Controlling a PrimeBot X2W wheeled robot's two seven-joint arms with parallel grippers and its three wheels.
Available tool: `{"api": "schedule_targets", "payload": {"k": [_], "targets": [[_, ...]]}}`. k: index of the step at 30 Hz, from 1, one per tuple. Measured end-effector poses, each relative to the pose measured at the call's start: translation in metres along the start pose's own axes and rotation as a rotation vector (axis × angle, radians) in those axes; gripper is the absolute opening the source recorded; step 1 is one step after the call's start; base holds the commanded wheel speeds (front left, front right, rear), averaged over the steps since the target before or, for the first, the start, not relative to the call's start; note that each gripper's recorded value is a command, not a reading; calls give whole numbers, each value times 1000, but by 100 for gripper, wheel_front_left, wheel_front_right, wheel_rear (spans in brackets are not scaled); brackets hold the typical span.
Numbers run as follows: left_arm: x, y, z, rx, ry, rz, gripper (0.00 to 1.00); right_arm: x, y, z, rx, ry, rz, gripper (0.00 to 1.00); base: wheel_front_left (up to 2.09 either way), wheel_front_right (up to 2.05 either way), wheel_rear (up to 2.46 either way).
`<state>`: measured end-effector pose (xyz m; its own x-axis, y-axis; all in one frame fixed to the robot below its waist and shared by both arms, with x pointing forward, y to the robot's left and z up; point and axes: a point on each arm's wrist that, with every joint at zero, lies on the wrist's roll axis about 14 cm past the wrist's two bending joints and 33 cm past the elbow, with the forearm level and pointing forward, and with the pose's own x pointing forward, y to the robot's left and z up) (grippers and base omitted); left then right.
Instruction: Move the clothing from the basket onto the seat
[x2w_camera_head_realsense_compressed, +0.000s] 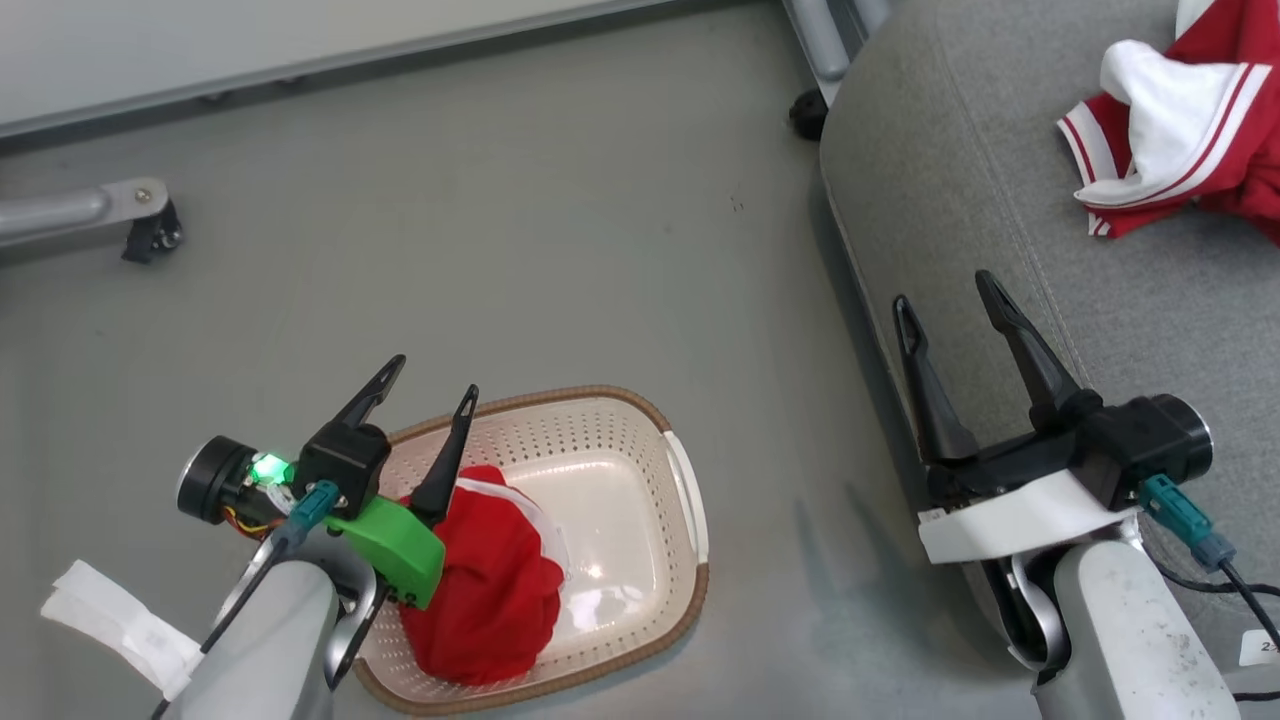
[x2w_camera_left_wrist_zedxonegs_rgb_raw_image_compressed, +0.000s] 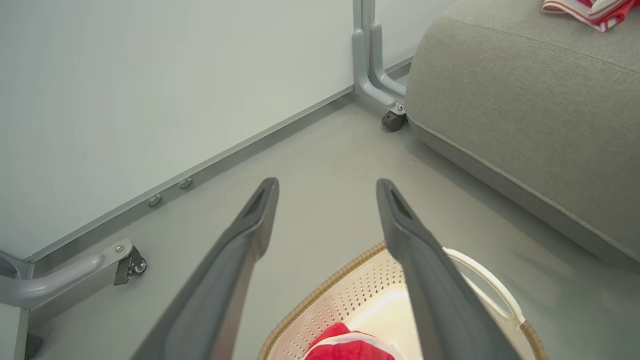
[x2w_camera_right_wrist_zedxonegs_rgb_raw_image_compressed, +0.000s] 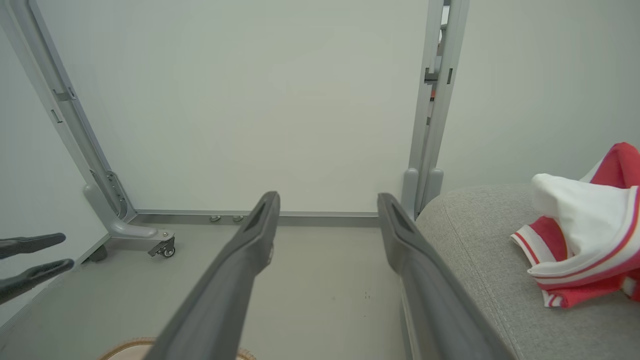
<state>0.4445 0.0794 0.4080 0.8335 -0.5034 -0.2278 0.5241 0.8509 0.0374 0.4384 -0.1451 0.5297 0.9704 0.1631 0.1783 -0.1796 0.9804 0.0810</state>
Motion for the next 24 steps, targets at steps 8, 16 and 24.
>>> {"api": "schedule_targets", "payload": {"k": [8, 16, 24], "targets": [[26, -9, -64, 0, 169, -93, 100, 20, -13, -22, -9, 26, -14, 100, 0, 0, 0], [38, -23, -129, -29, 331, -166, 100, 33, -24, -49, -19, 67, -25, 100, 0, 0, 0], [34, -36, -193, -22, 502, -246, 100, 43, -30, -78, -15, 111, -25, 100, 0, 0, 0]]}}
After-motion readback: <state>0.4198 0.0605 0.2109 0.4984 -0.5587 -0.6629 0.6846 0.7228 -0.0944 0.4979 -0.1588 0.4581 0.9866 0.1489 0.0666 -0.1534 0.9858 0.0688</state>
